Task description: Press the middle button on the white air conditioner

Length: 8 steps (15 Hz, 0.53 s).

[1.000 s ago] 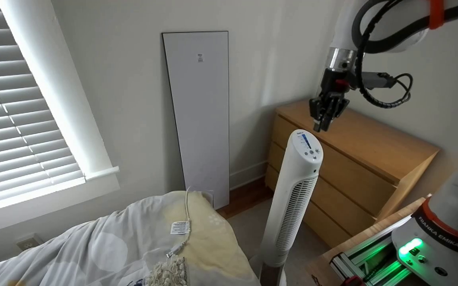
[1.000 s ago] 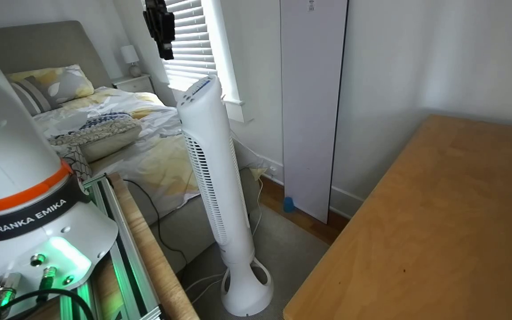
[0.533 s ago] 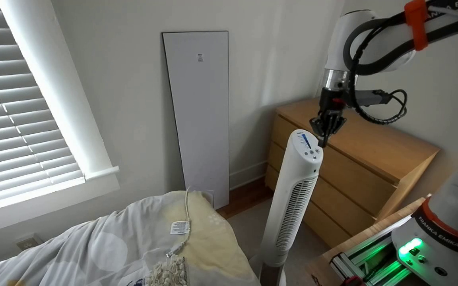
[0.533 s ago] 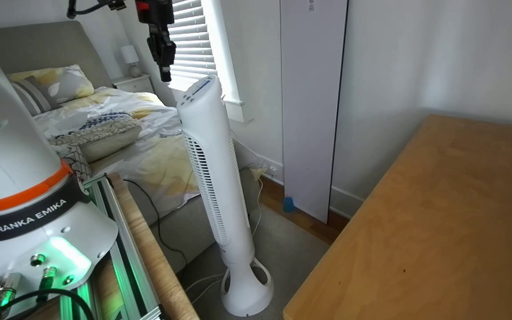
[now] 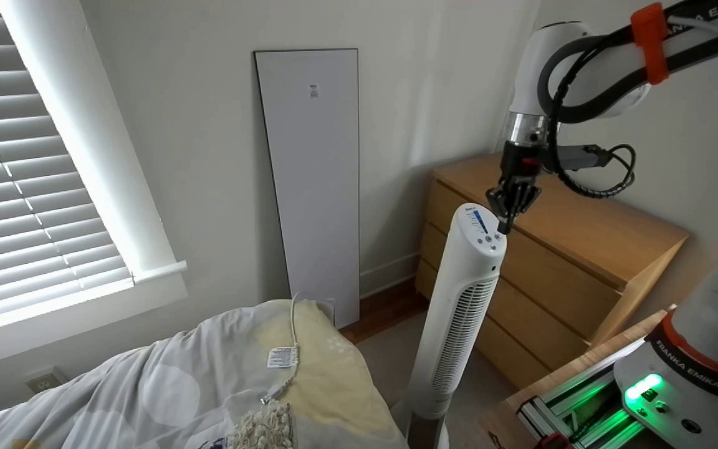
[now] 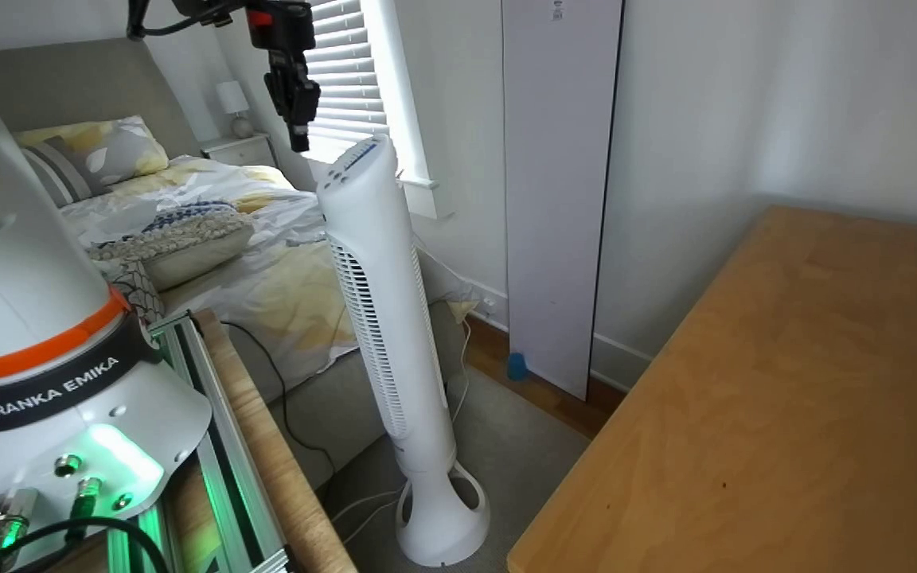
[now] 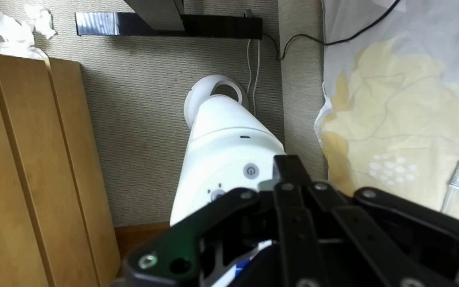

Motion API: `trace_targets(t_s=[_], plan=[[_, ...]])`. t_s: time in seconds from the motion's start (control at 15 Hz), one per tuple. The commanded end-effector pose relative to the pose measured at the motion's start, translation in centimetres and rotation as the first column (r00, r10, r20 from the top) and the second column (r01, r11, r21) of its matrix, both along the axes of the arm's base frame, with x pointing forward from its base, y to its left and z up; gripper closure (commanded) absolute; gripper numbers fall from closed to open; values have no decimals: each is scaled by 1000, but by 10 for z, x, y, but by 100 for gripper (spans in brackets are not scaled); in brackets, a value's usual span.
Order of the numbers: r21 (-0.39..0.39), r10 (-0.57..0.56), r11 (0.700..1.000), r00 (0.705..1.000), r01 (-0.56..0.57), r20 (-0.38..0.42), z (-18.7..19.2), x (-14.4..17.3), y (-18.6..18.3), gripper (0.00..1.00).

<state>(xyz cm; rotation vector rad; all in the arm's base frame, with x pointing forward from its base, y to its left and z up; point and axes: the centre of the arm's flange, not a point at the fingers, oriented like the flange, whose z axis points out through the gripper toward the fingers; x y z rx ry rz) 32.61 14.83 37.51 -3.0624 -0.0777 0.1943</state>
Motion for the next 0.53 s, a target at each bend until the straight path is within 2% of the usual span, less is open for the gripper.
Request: trace_targets(t_s=[0.0, 0.47], plan=[[39, 62, 997, 998, -62, 10, -11, -2, -15, 100], [89, 186, 978, 982, -189, 44, -23, 2, -32, 100]])
